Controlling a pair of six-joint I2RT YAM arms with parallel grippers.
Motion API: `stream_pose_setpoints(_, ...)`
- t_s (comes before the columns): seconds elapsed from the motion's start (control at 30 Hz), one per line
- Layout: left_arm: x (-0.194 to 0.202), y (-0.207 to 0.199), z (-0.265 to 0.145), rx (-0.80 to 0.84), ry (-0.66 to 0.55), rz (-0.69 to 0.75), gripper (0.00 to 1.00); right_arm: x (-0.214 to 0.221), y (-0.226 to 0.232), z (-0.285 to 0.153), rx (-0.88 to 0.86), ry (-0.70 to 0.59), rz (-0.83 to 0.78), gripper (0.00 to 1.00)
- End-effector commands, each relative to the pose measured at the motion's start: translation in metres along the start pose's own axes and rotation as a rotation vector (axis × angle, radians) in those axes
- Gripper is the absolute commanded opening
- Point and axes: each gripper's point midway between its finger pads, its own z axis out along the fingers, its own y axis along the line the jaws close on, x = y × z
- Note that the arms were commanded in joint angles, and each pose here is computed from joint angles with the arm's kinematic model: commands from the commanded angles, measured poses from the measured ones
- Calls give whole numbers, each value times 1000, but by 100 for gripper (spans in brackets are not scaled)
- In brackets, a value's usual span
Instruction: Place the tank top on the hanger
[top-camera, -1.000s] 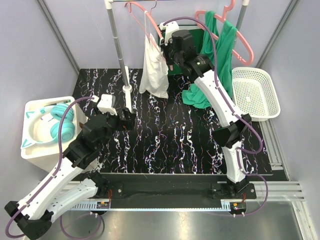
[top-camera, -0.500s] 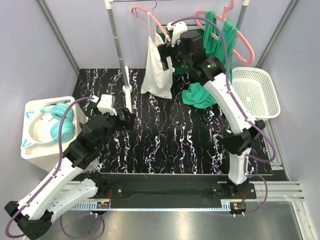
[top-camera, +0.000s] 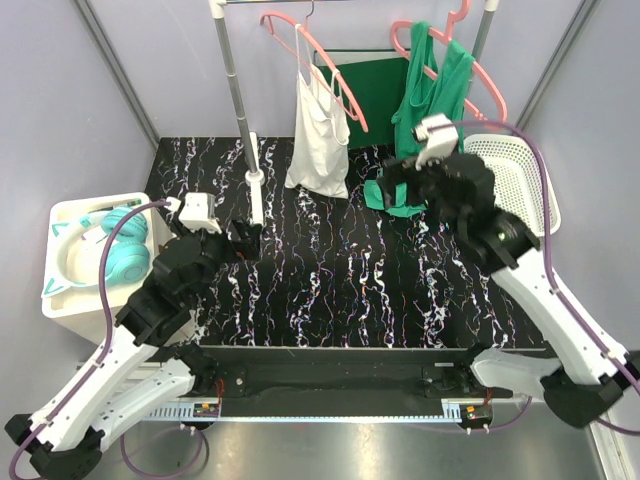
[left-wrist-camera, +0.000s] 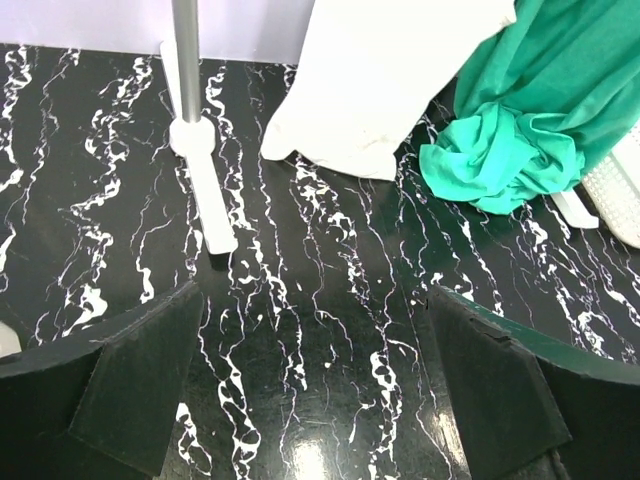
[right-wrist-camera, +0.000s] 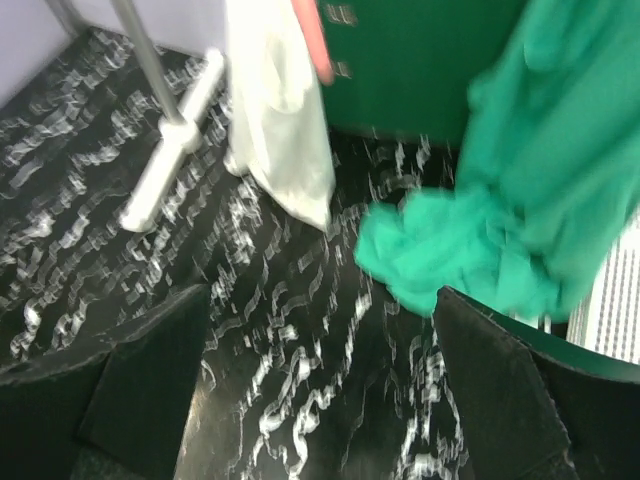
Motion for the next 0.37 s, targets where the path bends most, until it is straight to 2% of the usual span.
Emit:
stream_pose_setpoints(0.0, -4, 8, 1, -48, -29, -22, 99, 64, -25, -6, 158, 65, 96, 100)
stream_pose_setpoints(0.03, -3, 9, 2, -55, -27, -23, 99, 95, -33, -6, 205, 121, 92, 100)
stream_pose_setpoints(0.1, -2, 9, 3, -58, -27, -23, 99, 113, -37, -15, 231, 132, 142, 100)
stream_pose_setpoints(0.13, -1, 9, 4, -61, -24, -22, 99, 139, -40, -17, 247, 175, 146, 100)
stream_pose_setpoints(0.33, 1, 8, 2, -46, -19, -20, 99, 182, -49, -33, 322, 192, 263, 100)
